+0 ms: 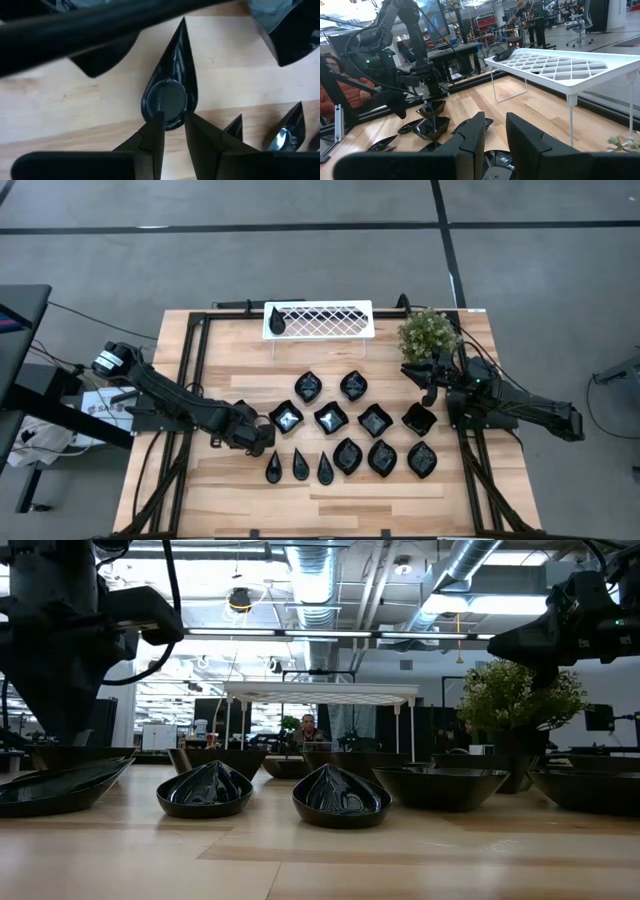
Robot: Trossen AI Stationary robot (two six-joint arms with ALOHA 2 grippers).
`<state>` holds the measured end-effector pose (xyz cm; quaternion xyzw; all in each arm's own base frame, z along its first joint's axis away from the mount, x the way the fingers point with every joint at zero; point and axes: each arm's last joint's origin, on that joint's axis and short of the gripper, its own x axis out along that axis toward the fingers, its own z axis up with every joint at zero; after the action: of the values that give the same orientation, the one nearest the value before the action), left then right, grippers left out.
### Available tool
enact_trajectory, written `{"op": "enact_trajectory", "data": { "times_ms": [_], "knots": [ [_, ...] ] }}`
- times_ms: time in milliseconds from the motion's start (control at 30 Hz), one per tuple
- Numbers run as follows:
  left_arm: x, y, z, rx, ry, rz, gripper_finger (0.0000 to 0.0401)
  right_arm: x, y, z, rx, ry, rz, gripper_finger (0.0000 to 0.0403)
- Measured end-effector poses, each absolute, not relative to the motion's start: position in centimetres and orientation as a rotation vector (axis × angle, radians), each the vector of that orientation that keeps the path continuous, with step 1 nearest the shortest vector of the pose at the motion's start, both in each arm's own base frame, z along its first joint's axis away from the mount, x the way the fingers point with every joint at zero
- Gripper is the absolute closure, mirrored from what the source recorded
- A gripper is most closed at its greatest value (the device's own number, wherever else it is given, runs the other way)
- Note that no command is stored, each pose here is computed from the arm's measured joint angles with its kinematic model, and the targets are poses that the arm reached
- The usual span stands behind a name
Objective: Pick & Place Mini shaped plates
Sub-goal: Stack the drop-shaped plate on top of the drop-shaped plate on the shelf
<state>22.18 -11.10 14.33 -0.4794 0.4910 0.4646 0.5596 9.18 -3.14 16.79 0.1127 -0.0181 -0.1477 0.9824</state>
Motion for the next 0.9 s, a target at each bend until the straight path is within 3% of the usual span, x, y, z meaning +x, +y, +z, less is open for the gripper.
{"op": "enact_trajectory", "data": {
  "times_ms": [133, 500, 900],
  "knots": [
    [21.7, -10.7, 13.7, -1.083, 1.185, 1.084, 0.0314, 9.2, -3.1, 16.8, 0.227, -0.036, -0.298, 0.0329],
    [21.3, -10.6, 12.9, -1.099, 1.199, 1.08, 0.0221, 9.2, -3.1, 16.8, 0.227, -0.036, -0.297, 0.0329],
    [21.9, -9.3, 13.0, -1.036, 1.18, 1.05, 0.0236, 9.2, -3.1, 16.8, 0.227, -0.036, -0.297, 0.0329]
  ]
}}
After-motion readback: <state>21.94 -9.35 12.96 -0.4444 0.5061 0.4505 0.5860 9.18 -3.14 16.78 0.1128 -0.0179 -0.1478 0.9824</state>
